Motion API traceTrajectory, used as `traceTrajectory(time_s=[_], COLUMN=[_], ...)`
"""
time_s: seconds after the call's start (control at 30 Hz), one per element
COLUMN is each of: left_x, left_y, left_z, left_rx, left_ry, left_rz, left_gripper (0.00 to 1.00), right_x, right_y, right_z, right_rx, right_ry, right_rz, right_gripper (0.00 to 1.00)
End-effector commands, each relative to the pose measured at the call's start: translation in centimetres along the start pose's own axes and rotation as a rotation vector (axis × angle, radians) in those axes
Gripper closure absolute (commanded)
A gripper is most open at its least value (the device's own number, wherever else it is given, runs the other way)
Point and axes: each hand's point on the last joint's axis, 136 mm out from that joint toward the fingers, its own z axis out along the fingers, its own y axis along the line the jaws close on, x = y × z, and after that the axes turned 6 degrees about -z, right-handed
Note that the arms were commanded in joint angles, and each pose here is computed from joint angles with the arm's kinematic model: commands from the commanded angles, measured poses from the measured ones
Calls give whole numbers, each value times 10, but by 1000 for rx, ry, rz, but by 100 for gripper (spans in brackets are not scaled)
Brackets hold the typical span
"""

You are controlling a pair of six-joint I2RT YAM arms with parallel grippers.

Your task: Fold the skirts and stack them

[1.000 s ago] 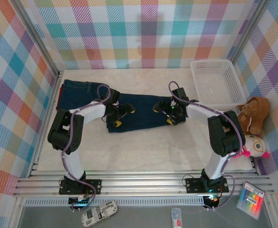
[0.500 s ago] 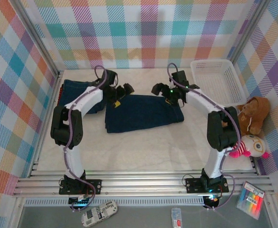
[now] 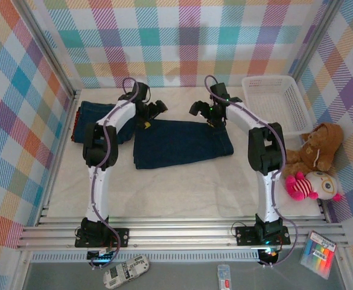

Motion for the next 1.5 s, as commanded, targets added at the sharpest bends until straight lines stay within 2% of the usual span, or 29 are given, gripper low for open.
traceTrajectory(time_s=[0.0,0.23,0.4,0.53,0.7,0.87,0.97,1.07,1.2,1.27,1.3,1.47], left_x=[0,8,7,7,16,56,94,132,183,204,212,245], left_y=[15,50,62,43,-17,-56,-60,-54,-43,-36,-32,-17], left_z=[6,24,27,19,-26,-71,-73,-64,-43,-34,-30,-14], left_rx=[-58,-150,-185,-119,44,80,68,30,-1,-24,-35,-86], left_ry=[13,36,28,45,58,37,71,121,208,248,265,337], left_rz=[-3,-9,16,38,91,204,242,269,296,294,291,304], left_gripper=[0,0,0,0,0,0,1,5,25,48,55,79], right_x=[2,-2,-4,-7,3,37,61,82,99,103,104,110], right_y=[-11,-65,-96,-76,-36,-62,-83,-99,-105,-103,-104,-117], right_z=[7,18,14,-3,-44,-86,-97,-102,-101,-99,-98,-90], right_rx=[56,249,339,259,69,142,159,166,109,77,73,72], right_ry=[14,3,6,3,-15,-93,-150,-178,-197,-203,-206,-244], right_rz=[0,55,89,53,34,94,148,211,265,290,304,403], right_gripper=[1,1,1,1,1,1,1,1,3,4,5,5])
